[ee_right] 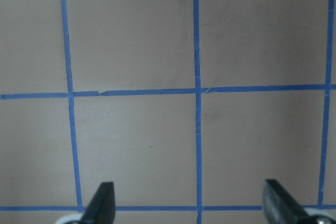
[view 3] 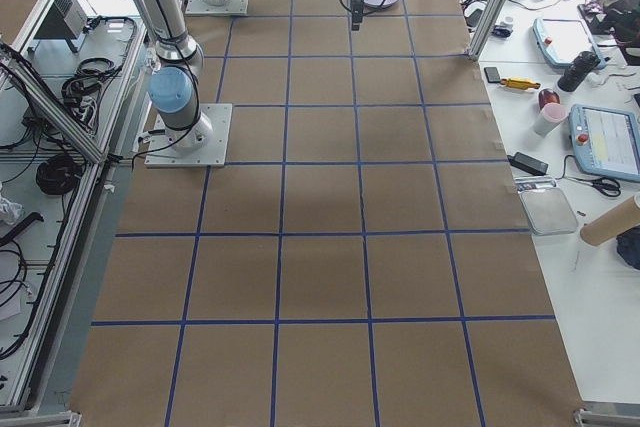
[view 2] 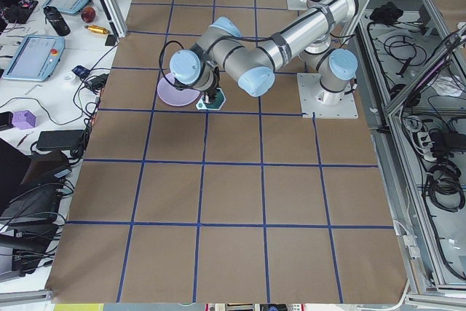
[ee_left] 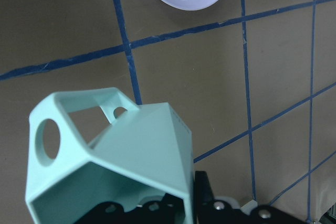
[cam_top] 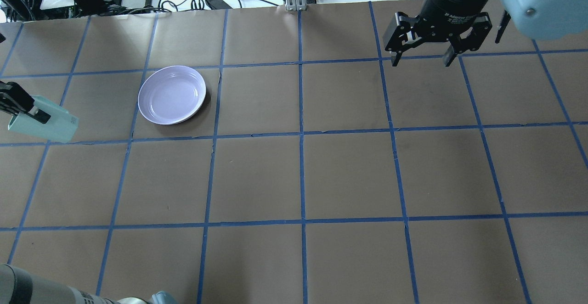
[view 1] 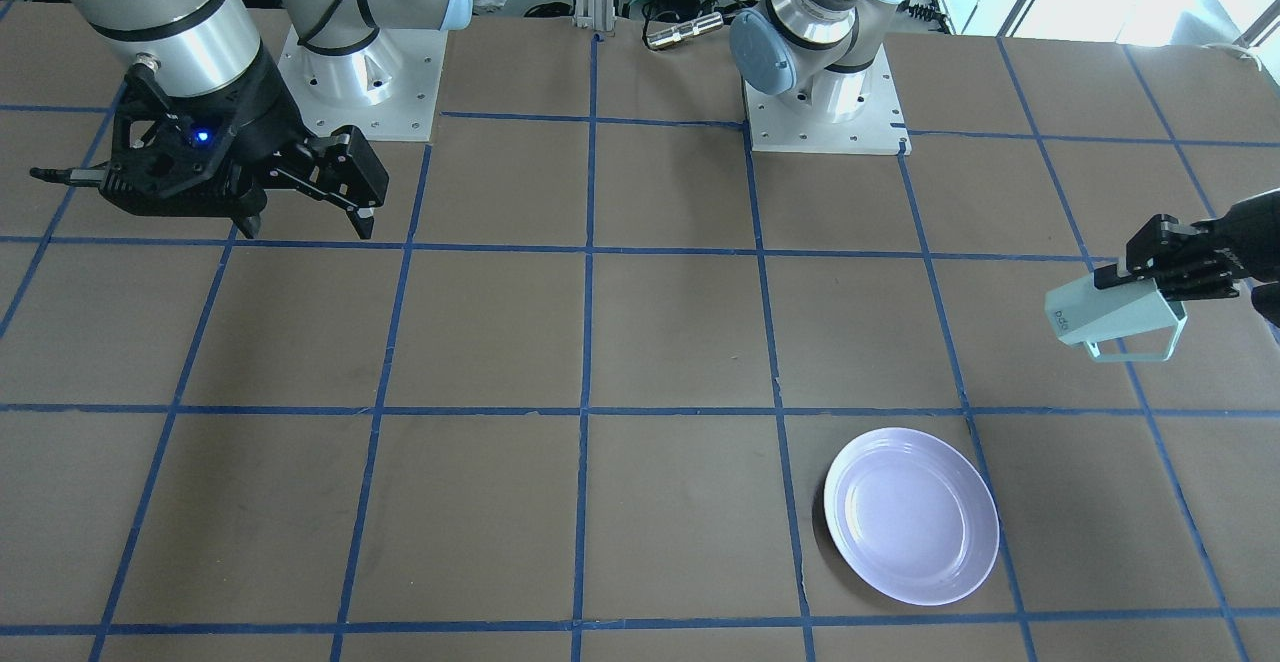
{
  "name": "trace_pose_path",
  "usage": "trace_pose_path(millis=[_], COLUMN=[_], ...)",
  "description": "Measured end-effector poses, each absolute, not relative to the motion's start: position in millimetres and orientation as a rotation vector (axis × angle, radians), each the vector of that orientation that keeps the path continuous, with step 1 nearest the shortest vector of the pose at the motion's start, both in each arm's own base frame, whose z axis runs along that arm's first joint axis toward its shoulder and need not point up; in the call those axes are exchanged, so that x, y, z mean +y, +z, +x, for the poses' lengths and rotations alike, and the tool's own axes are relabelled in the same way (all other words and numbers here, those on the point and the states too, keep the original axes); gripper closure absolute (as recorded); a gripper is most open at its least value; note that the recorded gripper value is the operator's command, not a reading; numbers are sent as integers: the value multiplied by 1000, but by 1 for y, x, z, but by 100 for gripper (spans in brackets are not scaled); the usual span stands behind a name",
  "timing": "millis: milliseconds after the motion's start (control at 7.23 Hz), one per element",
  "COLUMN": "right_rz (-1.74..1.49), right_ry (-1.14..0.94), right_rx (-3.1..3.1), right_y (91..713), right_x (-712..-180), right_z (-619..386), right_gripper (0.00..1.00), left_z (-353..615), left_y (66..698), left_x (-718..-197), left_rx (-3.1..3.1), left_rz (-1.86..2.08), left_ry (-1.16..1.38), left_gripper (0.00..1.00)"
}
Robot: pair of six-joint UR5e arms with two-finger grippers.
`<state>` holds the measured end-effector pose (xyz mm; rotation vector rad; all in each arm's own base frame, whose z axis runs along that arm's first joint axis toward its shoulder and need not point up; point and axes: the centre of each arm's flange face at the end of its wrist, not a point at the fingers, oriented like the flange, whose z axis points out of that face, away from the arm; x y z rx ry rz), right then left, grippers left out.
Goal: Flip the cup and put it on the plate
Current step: 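Lift the cup with the left gripper and carry it toward the white plate, then rotate the cup upright and lower it onto the white plate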
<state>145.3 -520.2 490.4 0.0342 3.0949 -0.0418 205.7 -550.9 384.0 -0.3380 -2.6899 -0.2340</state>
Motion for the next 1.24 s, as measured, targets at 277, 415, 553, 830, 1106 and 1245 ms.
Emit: trace_pose_path(millis=[277,415,553,830,1106,1245], right_rz=[33,32,32,32,32,32], right_ry=[-42,-42,-42,-42,-41,-41], right_rx=[3095,3096,3096,3096,3096,3096], right_y=[490,490,490,490,490,490], right_x=[-520,-520,-520,-520,-520,-520], right_z=[145,145,145,145,145,145], right_gripper=[0,0,0,0,0,0], left_z=[141,111,86,40,0,-15], left_y=[383,377,369,341,314,303], left_x=[-592,-609,-624,-649,-664,-670], left_rx=[-2823,-2888,-2929,-2948,-2971,-3001], left_rz=[-407,-463,-521,-653,-773,-830], left_ry=[-195,-181,-146,-96,-113,-131], left_gripper=[100,100,100,100,100,100])
